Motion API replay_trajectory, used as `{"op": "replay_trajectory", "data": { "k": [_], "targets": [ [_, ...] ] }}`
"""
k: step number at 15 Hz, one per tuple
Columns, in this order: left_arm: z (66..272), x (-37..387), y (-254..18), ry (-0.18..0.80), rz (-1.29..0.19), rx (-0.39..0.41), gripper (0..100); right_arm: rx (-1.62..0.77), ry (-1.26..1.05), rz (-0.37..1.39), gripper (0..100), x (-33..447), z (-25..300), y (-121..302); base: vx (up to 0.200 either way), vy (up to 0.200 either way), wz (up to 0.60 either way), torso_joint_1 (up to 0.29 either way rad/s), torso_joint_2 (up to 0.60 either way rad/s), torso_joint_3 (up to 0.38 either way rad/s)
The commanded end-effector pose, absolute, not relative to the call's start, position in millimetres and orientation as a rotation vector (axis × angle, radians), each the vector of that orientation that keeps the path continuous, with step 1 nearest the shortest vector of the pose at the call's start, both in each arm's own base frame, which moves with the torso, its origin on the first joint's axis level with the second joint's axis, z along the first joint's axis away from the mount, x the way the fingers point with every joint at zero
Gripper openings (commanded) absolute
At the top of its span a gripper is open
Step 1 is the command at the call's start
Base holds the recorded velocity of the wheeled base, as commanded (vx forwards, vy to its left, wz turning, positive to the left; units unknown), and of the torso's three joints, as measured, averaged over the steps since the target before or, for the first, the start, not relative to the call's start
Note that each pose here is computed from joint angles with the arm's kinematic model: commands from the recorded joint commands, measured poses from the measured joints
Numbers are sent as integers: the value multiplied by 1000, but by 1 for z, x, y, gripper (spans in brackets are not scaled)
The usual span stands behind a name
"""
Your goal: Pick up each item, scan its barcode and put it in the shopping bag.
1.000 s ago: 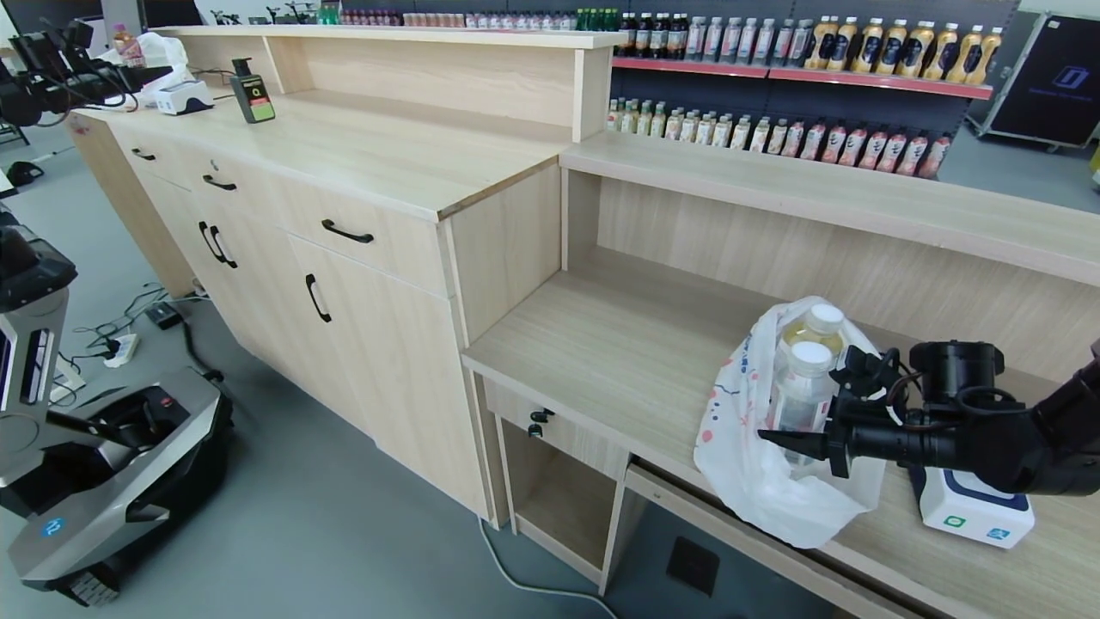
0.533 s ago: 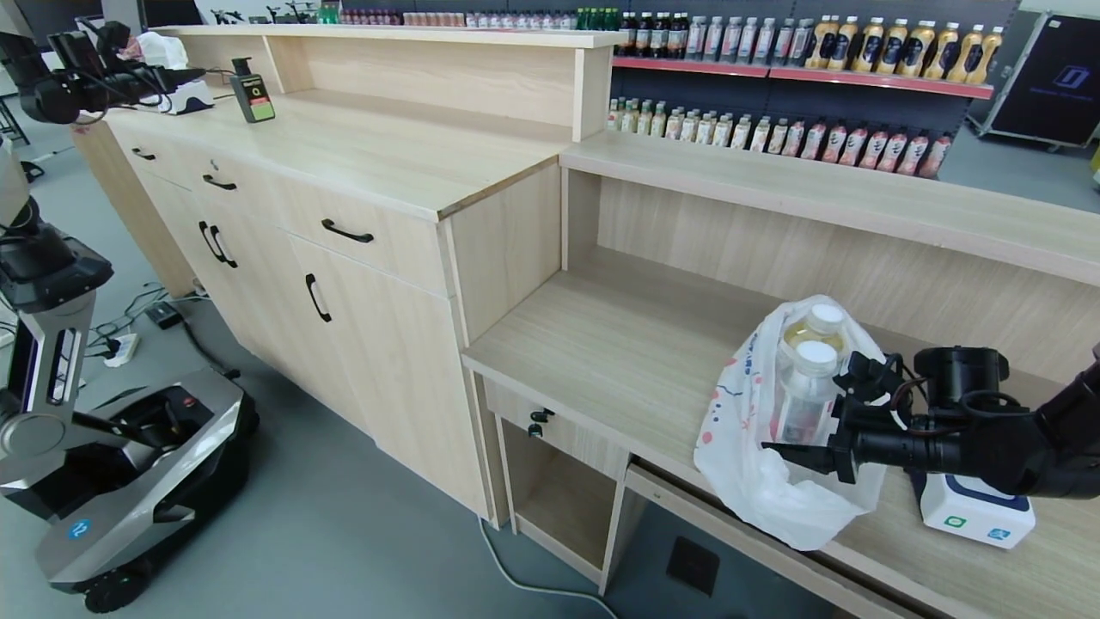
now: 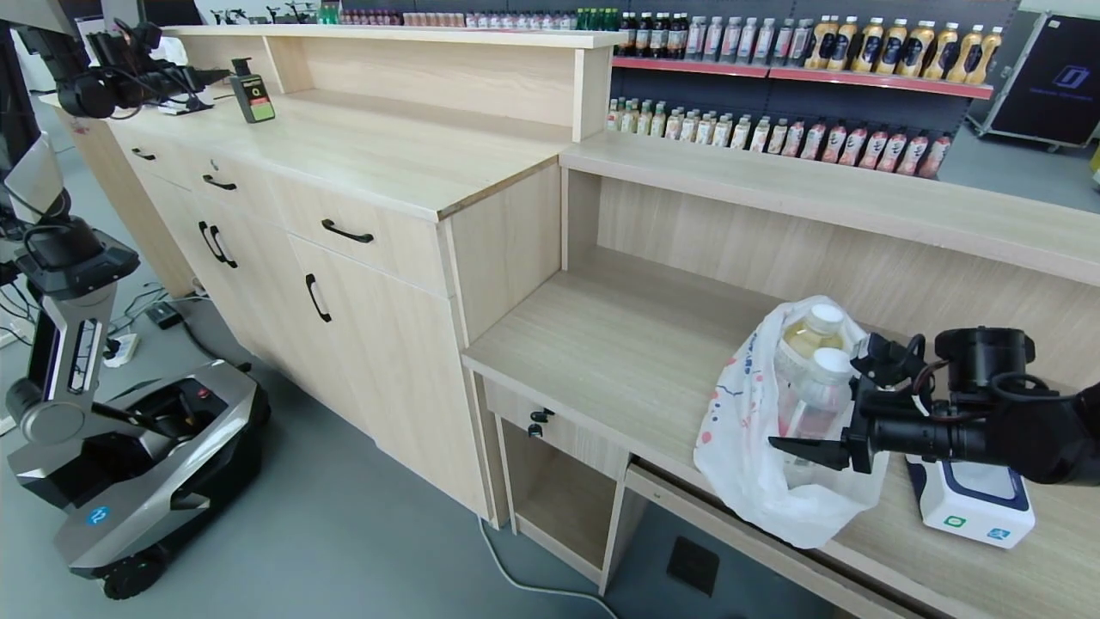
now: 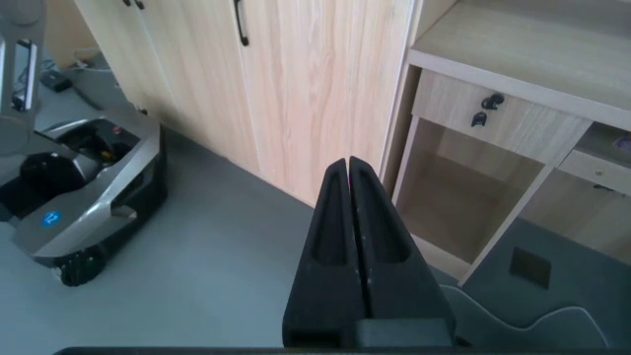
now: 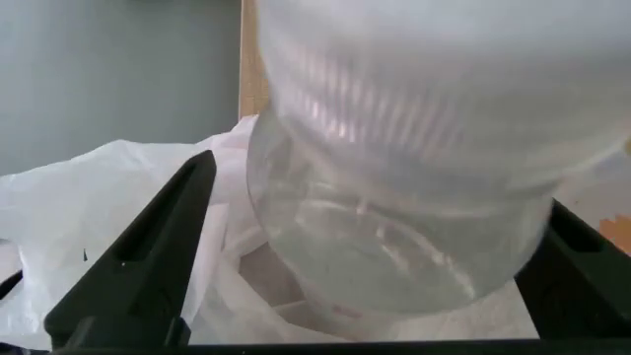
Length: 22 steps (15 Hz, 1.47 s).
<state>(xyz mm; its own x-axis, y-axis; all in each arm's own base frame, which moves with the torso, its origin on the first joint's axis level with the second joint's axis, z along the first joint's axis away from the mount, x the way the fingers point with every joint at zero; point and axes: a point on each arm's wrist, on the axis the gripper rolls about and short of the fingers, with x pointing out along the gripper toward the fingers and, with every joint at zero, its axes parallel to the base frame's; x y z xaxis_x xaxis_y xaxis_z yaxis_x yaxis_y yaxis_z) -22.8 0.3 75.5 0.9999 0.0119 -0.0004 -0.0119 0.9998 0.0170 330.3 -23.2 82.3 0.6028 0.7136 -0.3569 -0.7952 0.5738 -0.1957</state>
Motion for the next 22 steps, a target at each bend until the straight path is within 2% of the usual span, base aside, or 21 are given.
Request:
{"op": "replay_trajectory", "data": {
  "k": [1,10,12,14,16,18,22],
  "targets": [
    [75,-23,0,0,12,17,0,-389,191,880,100,325,106,-22,0,0,0,0,0,0],
    [75,-23,0,0,12,17,0,-414,46,811,100,285,185,-18,0,0,0,0,0,0],
    [75,-23,0,0,12,17,0,-432,47,757,100,272,197,-21,0,0,0,0,0,0],
    [75,-23,0,0,12,17,0,-407,171,636,100,230,205,-29,0,0,0,0,0,0],
    [75,-23,0,0,12,17,0,-387,210,577,100,208,210,-39,0,0,0,0,0,0],
    [75,-23,0,0,12,17,0,-400,202,535,100,203,212,-43,0,0,0,0,0,0],
    [75,-23,0,0,14,17,0,-455,21,370,100,211,243,-45,0,0,-600,4,4,4]
  ]
}}
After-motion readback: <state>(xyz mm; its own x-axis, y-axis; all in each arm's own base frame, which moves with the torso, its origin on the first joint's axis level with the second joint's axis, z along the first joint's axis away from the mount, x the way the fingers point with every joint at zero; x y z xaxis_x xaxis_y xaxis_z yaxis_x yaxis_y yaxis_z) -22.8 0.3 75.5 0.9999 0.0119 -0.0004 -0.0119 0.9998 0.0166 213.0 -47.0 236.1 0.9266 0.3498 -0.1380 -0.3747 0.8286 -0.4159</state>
